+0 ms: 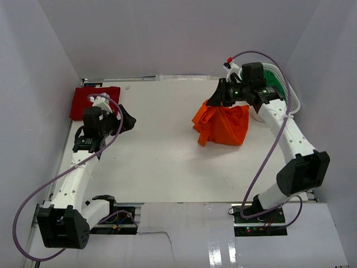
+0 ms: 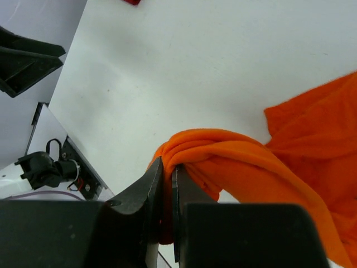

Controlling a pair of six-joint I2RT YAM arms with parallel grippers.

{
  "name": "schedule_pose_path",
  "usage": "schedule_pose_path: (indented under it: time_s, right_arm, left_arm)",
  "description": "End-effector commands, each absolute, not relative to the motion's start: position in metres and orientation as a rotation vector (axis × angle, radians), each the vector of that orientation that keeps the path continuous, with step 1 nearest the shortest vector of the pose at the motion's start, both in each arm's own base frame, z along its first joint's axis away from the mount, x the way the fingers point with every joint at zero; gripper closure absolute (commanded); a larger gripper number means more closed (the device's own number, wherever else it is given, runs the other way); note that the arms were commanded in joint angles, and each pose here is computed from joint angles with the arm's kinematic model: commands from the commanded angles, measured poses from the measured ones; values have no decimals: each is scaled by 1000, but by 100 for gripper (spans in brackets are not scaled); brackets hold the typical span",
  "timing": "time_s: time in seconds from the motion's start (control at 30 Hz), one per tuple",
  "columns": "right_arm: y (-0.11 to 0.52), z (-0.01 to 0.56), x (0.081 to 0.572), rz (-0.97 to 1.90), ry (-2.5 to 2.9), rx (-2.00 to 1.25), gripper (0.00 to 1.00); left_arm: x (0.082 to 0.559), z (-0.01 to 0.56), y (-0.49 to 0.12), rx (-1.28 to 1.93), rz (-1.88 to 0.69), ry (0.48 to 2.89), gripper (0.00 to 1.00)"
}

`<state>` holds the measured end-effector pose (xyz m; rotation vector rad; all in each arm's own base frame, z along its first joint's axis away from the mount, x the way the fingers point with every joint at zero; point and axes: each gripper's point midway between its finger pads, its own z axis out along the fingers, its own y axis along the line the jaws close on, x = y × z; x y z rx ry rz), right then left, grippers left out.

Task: Fold and stack the t-shirts
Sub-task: Move the tshirt to the center of the board

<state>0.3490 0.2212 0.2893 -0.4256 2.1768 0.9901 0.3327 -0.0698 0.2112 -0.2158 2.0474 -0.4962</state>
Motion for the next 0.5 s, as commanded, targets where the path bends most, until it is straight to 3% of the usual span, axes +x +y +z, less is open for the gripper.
schedule_pose_path:
  time_s: [0.0, 0.2, 0.23, 0.33, 0.47]
  right_arm:
    - [274, 303, 337, 1076, 2158, -597, 92]
    - [388, 331, 270, 1230, 2104, -948, 92]
    - [411, 357, 250, 1254, 2008, -1047, 92]
    - [407, 414, 203, 1302, 1817, -1168, 92]
    - [346, 463, 211, 1231, 1673, -969, 92]
  left_arm:
    - [332, 220, -65, -233, -462, 2024, 2]
    - [340, 194, -46, -393, -368, 2122, 2]
    - [340, 190, -44, -413, -364, 2142, 2]
    - [342, 193, -39, -438, -352, 2125, 2]
    - [337, 207, -34, -436, -336, 2065, 2]
